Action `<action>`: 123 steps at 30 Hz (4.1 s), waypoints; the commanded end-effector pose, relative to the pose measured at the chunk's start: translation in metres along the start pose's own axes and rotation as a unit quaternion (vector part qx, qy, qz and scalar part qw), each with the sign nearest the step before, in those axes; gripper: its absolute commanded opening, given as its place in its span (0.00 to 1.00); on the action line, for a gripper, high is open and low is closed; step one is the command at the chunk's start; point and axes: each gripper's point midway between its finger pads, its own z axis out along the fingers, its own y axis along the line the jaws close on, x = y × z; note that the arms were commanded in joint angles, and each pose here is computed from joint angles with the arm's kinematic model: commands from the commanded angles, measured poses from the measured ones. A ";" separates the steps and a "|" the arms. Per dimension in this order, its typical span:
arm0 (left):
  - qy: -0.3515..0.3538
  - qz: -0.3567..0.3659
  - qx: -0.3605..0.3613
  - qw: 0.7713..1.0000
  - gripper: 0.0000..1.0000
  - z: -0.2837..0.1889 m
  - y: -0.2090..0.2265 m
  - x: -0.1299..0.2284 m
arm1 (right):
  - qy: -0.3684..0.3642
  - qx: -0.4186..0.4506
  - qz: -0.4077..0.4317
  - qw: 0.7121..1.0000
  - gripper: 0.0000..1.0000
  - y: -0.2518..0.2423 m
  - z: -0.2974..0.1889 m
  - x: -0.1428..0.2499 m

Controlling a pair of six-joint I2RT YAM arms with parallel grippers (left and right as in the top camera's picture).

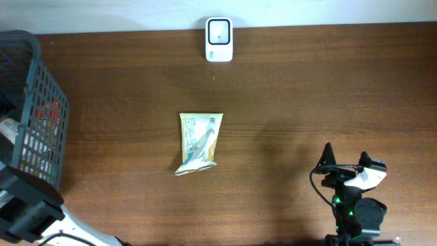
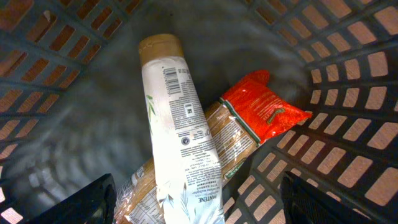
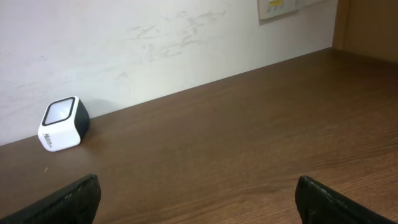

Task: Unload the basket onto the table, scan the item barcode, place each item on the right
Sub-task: 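Reach the left gripper back into the basket toward the white tube, then lift the white tube out and place it beside the snack bag, then reach the left gripper into the basket toward the red-topped pasta bag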

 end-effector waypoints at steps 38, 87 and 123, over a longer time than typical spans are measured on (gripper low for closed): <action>-0.068 0.014 0.063 0.996 0.00 -0.045 -0.015 -0.046 | 0.004 0.001 0.003 1.000 0.99 0.000 0.000 0.003; 0.077 0.403 0.220 0.885 0.96 -0.014 -0.309 0.279 | 0.004 0.001 0.003 1.000 0.99 0.000 0.000 0.003; -0.167 0.139 0.062 0.974 0.99 -0.164 -0.110 0.009 | 0.004 0.001 0.003 1.000 0.99 0.000 0.000 0.003</action>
